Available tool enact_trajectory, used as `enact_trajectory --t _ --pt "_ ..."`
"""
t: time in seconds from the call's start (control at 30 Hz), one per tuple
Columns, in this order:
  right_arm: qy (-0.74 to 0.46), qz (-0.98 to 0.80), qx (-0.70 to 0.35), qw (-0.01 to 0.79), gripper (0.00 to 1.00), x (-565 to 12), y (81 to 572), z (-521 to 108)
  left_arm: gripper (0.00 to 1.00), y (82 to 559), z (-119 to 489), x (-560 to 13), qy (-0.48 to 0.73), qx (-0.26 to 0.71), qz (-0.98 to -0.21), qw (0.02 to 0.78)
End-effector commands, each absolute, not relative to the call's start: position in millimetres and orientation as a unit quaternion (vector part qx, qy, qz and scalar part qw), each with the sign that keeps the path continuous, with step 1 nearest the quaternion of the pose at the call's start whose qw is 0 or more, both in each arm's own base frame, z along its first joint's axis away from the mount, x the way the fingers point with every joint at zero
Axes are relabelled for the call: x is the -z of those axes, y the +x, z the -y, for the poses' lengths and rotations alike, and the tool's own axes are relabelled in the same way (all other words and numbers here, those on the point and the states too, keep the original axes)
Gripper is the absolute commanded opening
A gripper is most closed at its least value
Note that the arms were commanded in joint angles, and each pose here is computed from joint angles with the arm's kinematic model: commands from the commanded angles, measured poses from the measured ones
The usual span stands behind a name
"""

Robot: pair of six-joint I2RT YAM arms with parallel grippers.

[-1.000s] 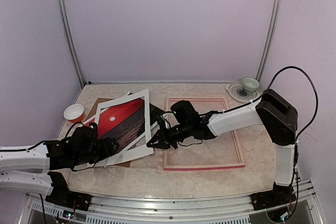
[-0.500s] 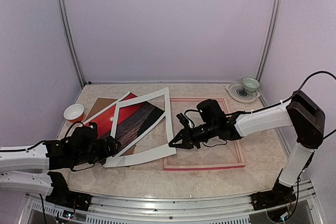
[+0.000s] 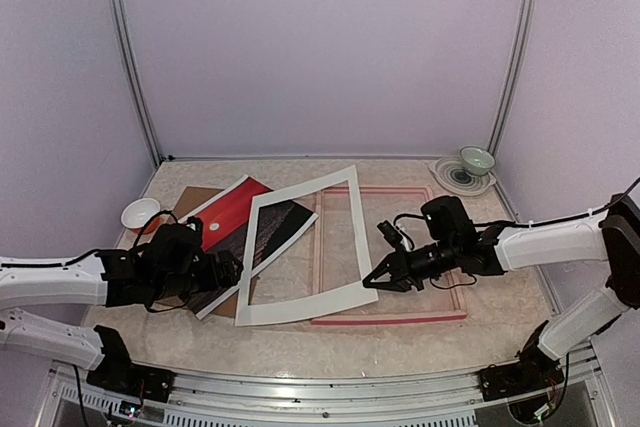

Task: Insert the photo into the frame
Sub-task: Place the mat board on the glass panel.

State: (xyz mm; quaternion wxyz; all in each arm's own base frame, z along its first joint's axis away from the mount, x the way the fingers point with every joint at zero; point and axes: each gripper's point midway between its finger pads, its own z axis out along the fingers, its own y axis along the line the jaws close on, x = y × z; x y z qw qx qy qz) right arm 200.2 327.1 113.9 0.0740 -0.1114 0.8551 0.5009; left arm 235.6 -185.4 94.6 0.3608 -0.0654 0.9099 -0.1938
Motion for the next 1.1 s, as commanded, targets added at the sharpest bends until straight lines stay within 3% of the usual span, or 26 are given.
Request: enact_trajectory --t 0.0,0.23,0.83,1.07 --pt "-0.108 -0.863 -0.486 0.079 0.00 -109 197 -301 0.99 246 201 -101 -0.014 0.185 -0.909 0.374" --pt "-0.107 -0.870 -0.472 0.096 0.00 -114 196 -275 0.99 238 222 -81 -0.004 0.195 -0.914 0.355" --pt "-0.078 -0.905 -0.406 0.097 0.00 -99 193 -216 0.99 267 258 -98 0.021 0.162 -0.892 0.421" --pt "-0.070 -0.920 -0.374 0.092 0.00 -88 190 -200 0.99 261 257 -84 0.016 0.167 -0.900 0.403"
